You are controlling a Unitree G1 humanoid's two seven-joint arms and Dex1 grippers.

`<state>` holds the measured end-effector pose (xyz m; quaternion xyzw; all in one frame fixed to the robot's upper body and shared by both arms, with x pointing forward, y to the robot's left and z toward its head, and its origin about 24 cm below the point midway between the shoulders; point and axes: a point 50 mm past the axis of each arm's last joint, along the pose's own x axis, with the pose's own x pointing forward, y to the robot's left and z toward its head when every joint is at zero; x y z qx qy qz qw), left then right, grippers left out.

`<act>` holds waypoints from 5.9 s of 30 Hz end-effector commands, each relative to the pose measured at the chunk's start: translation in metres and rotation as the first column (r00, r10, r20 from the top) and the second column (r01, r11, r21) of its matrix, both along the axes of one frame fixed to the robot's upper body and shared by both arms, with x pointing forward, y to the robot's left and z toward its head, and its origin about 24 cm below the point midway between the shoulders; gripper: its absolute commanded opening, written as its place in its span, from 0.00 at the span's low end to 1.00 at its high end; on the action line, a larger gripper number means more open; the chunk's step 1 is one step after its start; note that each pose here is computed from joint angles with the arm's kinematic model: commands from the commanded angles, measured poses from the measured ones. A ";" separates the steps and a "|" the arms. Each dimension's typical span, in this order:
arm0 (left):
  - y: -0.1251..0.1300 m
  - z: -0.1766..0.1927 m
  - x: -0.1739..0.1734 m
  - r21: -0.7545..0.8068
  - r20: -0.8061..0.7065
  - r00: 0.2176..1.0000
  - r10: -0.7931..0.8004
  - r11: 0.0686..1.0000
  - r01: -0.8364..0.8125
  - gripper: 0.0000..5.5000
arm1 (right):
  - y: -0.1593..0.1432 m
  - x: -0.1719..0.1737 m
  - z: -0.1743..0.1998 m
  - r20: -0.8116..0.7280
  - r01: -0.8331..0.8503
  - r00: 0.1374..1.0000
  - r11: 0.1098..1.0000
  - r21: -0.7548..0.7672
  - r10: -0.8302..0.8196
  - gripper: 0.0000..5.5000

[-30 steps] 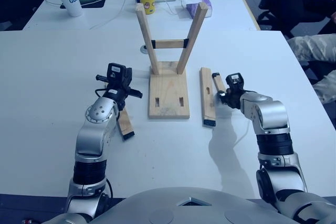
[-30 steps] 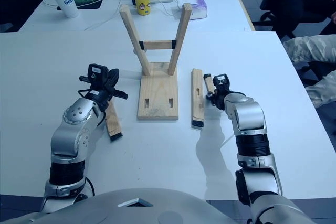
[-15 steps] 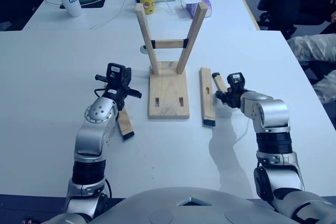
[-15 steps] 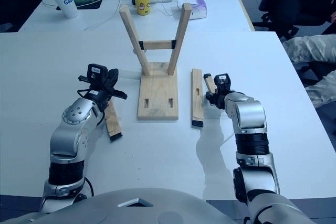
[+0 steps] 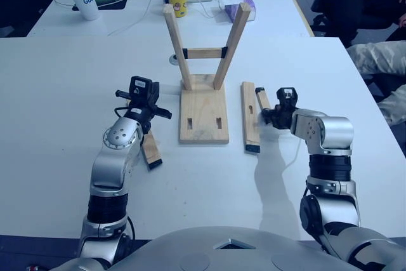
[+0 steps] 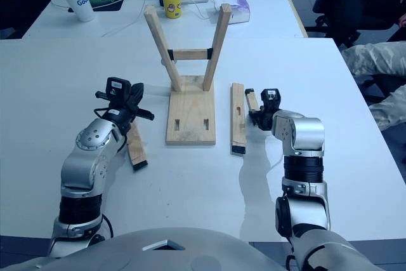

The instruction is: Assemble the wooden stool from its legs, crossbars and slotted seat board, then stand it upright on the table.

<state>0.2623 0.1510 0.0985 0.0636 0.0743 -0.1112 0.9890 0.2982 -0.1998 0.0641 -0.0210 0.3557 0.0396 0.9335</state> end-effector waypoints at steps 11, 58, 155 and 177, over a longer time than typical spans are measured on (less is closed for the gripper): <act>-0.040 0.031 -0.014 -0.710 0.069 0.960 -0.271 0.663 0.238 0.08 | 0.027 0.015 0.122 0.754 -0.329 0.594 0.940 -0.092 0.282 0.24; -0.059 0.068 -0.006 -0.857 0.190 0.914 -0.360 0.393 0.333 0.09 | 0.070 -0.040 0.086 0.639 -0.805 0.369 0.576 -0.143 0.675 0.24; 0.044 -0.023 -0.056 -0.621 -0.164 0.787 0.594 0.558 -0.551 0.08 | 0.007 0.005 0.028 0.646 0.050 0.762 0.999 0.005 -0.042 0.00; 0.039 -0.033 -0.059 -0.481 -0.201 0.784 0.587 0.638 -0.602 0.08 | 0.007 0.004 0.028 0.654 0.044 0.756 0.999 -0.009 -0.027 0.00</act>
